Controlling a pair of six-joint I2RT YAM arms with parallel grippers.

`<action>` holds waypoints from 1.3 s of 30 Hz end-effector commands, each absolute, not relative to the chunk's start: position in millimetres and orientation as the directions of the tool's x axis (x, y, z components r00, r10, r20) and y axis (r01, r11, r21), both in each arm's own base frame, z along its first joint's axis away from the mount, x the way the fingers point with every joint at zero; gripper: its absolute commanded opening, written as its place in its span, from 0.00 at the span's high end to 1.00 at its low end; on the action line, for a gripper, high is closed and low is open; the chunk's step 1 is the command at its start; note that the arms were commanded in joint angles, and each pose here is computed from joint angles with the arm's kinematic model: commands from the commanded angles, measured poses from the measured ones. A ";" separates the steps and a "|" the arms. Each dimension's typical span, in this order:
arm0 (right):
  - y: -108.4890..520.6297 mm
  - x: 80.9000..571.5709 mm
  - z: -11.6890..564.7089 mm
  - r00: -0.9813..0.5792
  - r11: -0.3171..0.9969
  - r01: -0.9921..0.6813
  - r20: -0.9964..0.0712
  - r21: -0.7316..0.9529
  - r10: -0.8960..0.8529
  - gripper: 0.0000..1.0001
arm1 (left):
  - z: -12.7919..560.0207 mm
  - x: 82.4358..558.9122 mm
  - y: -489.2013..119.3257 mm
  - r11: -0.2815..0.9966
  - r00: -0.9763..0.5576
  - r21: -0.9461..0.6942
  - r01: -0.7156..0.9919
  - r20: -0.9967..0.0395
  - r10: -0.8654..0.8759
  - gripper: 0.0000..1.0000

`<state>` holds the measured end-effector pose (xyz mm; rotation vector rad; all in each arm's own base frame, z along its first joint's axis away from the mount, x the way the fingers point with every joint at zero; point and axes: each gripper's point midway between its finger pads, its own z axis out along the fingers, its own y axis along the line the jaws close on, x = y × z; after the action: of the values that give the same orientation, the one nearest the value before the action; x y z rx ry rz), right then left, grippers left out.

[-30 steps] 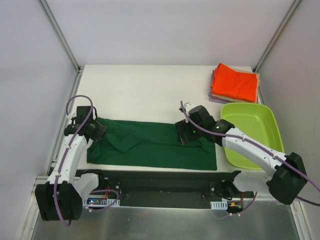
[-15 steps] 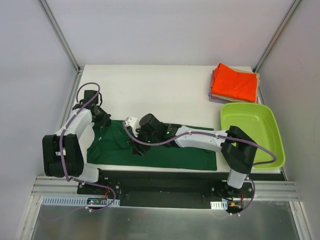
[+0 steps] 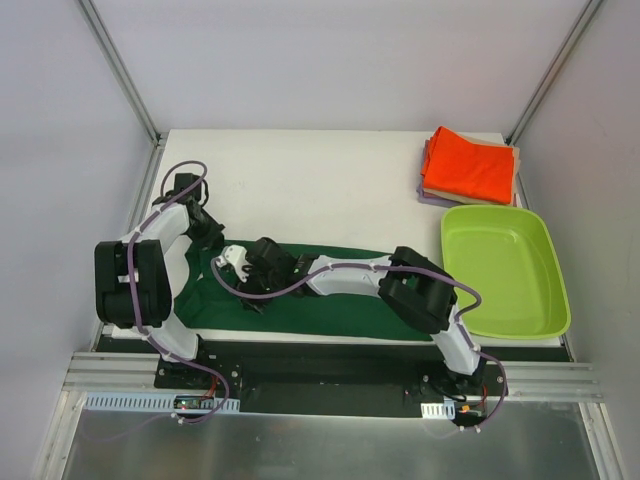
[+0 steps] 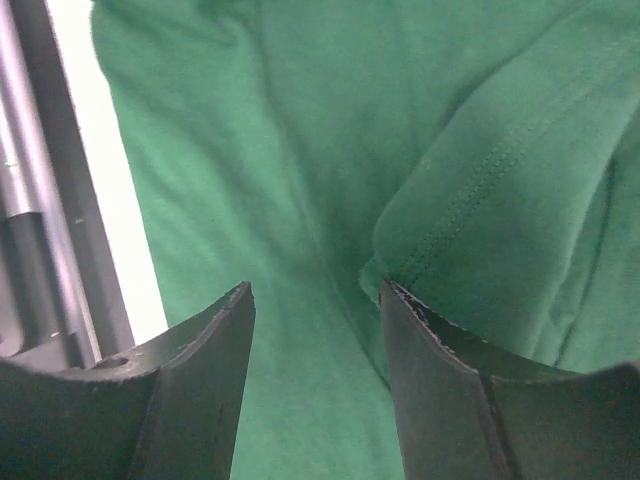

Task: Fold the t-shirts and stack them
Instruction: Fold the other side of the tshirt into a rectangle

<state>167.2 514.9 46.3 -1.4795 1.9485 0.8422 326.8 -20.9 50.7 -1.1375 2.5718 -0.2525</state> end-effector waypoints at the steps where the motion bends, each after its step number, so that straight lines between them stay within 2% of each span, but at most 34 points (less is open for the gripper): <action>1: 527.3 205.8 62.8 -0.212 0.309 -0.951 -0.781 0.026 -0.587 0.45 | 51.3 336.1 -19.3 0.683 -0.652 -0.289 -0.670 -0.210 -0.728 1.00; 4: 525.7 220.1 54.3 -0.225 0.368 -0.930 -0.773 -0.012 -0.593 0.45 | 47.9 334.6 -18.6 0.682 -0.653 -0.281 -0.675 -0.203 -0.730 1.00; 6: 526.8 221.7 51.8 -0.231 0.373 -0.928 -0.767 -0.011 -0.598 0.49 | 47.3 334.1 -17.6 0.682 -0.652 -0.278 -0.676 -0.205 -0.730 1.00; 10: 525.3 227.7 55.3 -0.237 0.403 -0.915 -0.770 -0.028 -0.592 0.65 | 49.5 334.1 -17.4 0.686 -0.654 -0.279 -0.672 -0.212 -0.727 1.00; 14: 520.8 231.1 61.6 -0.226 0.411 -0.910 -0.772 -0.050 -0.594 0.88 | 54.1 336.3 -15.2 0.684 -0.647 -0.286 -0.671 -0.225 -0.728 1.00; 17: 519.0 232.3 68.7 -0.220 0.416 -0.907 -0.779 -0.058 -0.588 0.99 | 57.8 337.0 -13.7 0.686 -0.644 -0.291 -0.667 -0.238 -0.727 1.00; 22: 523.8 218.0 84.2 -0.203 0.352 -0.936 -0.796 -0.014 -0.570 1.00 | 62.2 335.9 -13.9 0.690 -0.645 -0.300 -0.659 -0.246 -0.724 1.00; 27: 521.5 225.2 75.6 -0.226 0.360 -0.933 -0.773 -0.004 -0.593 1.00 | 60.0 339.7 -13.9 0.700 -0.658 -0.295 -0.650 -0.242 -0.713 1.00; 35: 528.1 231.3 51.1 -0.271 0.381 -0.925 -0.727 0.014 -0.631 0.73 | 58.3 360.8 -15.8 0.702 -0.665 -0.307 -0.643 -0.230 -0.710 1.00; 39: 529.1 233.1 46.9 -0.276 0.388 -0.922 -0.720 0.011 -0.636 0.70 | 53.5 365.5 -18.6 0.700 -0.673 -0.312 -0.642 -0.209 -0.710 1.00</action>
<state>231.9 525.7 49.1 -1.3294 1.9945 0.5834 358.0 -17.0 51.5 -1.0826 2.5835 -0.2726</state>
